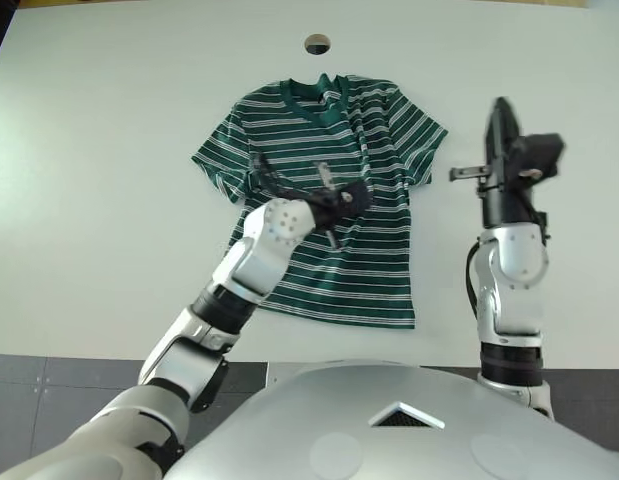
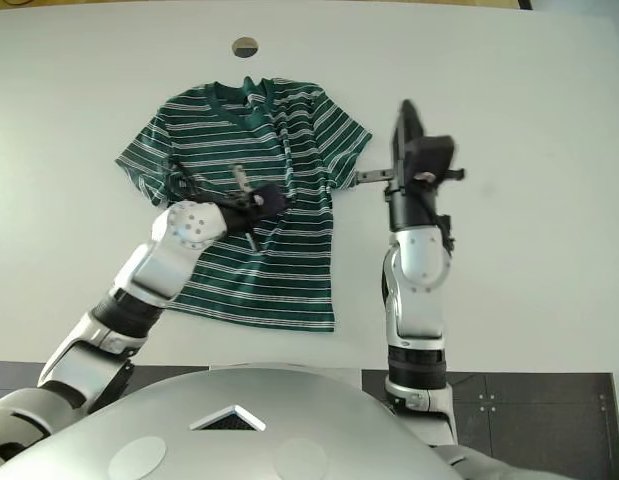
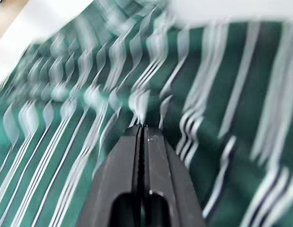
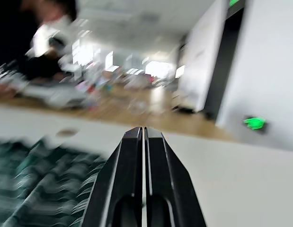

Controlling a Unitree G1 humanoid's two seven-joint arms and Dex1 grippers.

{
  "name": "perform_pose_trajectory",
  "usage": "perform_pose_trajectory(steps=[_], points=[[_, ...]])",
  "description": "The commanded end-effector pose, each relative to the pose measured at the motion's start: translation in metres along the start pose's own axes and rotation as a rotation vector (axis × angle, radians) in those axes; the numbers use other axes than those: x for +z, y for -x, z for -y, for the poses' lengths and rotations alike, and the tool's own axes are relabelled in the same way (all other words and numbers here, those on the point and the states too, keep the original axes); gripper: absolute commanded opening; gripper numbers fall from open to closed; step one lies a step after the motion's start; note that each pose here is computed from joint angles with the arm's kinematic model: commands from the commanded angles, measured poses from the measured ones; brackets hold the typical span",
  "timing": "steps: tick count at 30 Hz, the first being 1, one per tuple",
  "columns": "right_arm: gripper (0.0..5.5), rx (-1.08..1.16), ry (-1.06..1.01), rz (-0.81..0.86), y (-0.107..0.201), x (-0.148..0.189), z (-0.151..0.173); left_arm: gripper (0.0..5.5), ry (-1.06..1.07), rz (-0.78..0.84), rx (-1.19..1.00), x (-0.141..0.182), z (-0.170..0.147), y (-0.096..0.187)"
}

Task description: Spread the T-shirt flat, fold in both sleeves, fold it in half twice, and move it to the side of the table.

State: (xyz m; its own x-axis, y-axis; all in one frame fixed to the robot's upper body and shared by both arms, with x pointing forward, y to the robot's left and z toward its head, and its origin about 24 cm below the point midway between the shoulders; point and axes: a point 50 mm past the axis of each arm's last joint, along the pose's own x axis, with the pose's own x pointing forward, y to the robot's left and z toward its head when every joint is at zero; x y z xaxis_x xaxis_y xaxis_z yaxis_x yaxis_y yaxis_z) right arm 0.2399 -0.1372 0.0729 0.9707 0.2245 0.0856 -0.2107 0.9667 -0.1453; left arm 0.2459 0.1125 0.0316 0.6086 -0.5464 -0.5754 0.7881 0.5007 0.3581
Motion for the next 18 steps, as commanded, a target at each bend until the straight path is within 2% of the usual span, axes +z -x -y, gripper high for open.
perform_pose_trajectory(steps=[1, 5, 10, 18], points=[[0.1, 0.166, -0.006, -0.148, -0.018, -0.009, -0.011, 0.12, 0.082, 0.079, 0.16, 0.002, -0.034, 0.048], [0.1, 0.274, -0.022, -0.296, -0.02, -0.027, -0.016, 0.12, 0.15, 0.146, 0.257, 0.007, -0.055, 0.071], [0.1, 0.36, 0.035, -0.465, -0.008, -0.053, -0.021, 0.12, 0.213, 0.204, 0.355, 0.01, -0.066, 0.067], [0.1, 0.287, 0.185, -0.625, 0.009, -0.072, 0.028, 0.12, 0.323, 0.46, 0.593, 0.012, -0.061, 0.06]])
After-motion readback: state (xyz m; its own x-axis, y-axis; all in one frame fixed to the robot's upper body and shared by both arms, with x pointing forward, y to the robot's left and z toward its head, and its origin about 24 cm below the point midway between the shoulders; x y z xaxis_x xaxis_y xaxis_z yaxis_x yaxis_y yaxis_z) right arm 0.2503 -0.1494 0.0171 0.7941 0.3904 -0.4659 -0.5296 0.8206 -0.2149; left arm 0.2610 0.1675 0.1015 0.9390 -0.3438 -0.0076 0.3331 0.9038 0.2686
